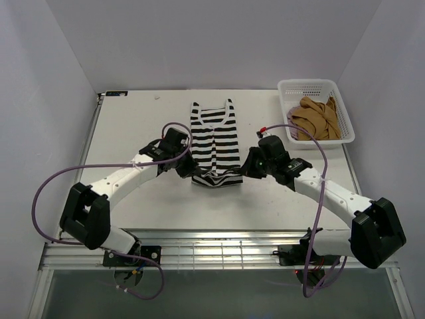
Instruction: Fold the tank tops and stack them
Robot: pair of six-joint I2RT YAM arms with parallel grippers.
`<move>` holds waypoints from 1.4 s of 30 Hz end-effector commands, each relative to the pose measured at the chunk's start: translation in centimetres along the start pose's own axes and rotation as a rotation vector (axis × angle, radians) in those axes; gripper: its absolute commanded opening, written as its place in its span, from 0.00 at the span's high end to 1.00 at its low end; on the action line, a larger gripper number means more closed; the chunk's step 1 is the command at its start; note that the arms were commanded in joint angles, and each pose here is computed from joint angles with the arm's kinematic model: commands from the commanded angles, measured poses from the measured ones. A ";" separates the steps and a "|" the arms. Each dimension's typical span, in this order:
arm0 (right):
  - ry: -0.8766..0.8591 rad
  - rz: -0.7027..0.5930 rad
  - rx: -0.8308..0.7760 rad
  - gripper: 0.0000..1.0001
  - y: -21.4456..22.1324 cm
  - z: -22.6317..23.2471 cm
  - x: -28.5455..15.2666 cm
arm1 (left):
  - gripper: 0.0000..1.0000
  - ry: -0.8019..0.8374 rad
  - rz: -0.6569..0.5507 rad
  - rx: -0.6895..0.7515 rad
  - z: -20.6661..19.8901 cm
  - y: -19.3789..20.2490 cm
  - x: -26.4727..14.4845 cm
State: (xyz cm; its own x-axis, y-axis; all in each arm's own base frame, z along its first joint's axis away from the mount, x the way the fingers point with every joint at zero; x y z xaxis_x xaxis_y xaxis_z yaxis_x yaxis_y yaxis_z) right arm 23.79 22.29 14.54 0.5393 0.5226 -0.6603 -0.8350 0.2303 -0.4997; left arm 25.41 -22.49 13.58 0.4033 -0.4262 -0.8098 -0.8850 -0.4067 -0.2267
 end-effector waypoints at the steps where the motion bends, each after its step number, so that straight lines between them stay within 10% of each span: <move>1: -0.009 -0.079 -0.062 0.92 -3.5 1.1 0.0 | 1.00 -0.037 -0.084 0.038 -1.2 -3.3 -0.2; 42: -0.109 -0.154 -0.143 0.92 -16.9 -0.3 10.3 | 1.00 -0.008 -0.201 0.121 -3.4 -17.5 6.8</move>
State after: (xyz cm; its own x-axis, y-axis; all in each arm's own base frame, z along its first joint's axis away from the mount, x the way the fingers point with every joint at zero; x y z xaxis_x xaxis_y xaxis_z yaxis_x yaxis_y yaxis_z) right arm 41.50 22.97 14.12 0.6045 0.5483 -0.5778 -0.7633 0.1912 -0.6171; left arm 43.05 -21.15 11.74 0.5203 -0.3236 -0.7903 -0.8360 -0.3817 -0.3942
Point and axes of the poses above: each gripper's point midway between its finger pads, its own x axis out along the fingers, its own z axis along the line the jaws close on, y = z × x, the point moved 3 cm from there along -x, back along the fingers, and after that the axes turned 4 degrees about x, right-handed, at the moved point
